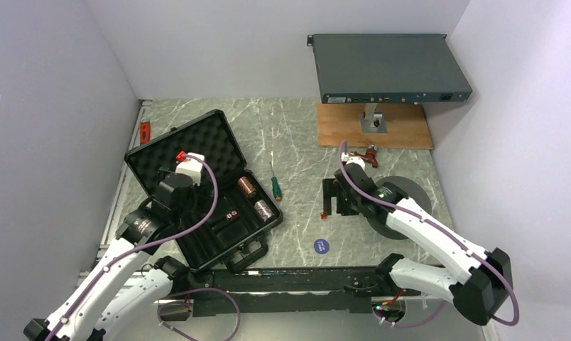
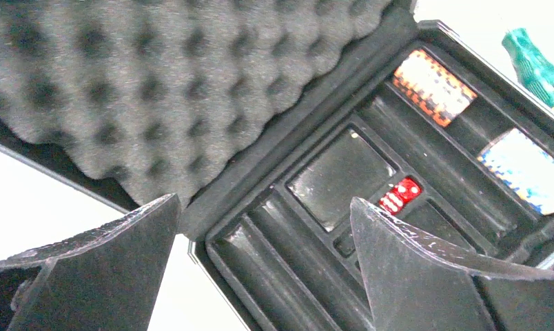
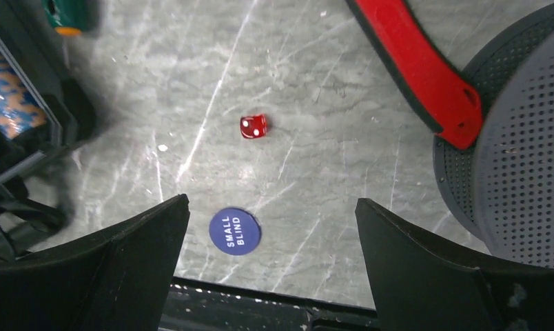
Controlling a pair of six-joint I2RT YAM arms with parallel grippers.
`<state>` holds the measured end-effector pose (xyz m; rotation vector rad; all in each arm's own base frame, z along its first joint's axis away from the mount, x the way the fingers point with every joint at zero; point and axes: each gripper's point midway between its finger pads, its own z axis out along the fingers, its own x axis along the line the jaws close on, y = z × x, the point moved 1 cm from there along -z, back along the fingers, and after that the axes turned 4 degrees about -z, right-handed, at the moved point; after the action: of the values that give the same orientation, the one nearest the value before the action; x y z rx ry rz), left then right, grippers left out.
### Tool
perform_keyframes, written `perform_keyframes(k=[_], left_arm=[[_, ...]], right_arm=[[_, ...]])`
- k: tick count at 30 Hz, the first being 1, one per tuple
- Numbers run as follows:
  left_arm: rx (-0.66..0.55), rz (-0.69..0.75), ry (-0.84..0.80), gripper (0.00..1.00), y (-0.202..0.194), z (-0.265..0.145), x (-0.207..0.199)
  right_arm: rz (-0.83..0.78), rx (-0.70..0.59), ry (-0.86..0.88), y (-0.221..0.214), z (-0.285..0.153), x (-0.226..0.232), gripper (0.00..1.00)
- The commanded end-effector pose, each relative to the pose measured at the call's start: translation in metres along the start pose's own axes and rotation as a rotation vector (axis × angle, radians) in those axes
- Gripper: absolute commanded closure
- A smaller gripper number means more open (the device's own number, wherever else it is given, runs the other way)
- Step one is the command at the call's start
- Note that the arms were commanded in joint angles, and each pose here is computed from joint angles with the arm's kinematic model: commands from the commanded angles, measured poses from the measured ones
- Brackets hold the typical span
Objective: Pack up texas hold em set
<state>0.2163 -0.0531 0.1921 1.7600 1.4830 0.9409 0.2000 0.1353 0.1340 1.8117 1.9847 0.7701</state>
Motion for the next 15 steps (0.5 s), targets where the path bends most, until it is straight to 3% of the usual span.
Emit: perform_keyframes(k=[1, 6, 15], left_arm=[[-0.065, -0.082, 0.131, 0.0, 0.01, -0.002, 0.021], [-0.111, -0.154, 0.231, 0.0, 0.015, -0.012, 0.039], [-0.133, -0.151, 0.136, 0.0, 0.022, -0.014, 0.026]], right_arm=[[-0.072, 0.086, 0.068, -0.005, -0.001, 0.014, 0.06], [-0.061, 0.127, 0.081, -0.009, 0.006, 0.02, 0.05], [-0.001, 0.15, 0.084, -0.012, 0.024, 0.03, 0.08]])
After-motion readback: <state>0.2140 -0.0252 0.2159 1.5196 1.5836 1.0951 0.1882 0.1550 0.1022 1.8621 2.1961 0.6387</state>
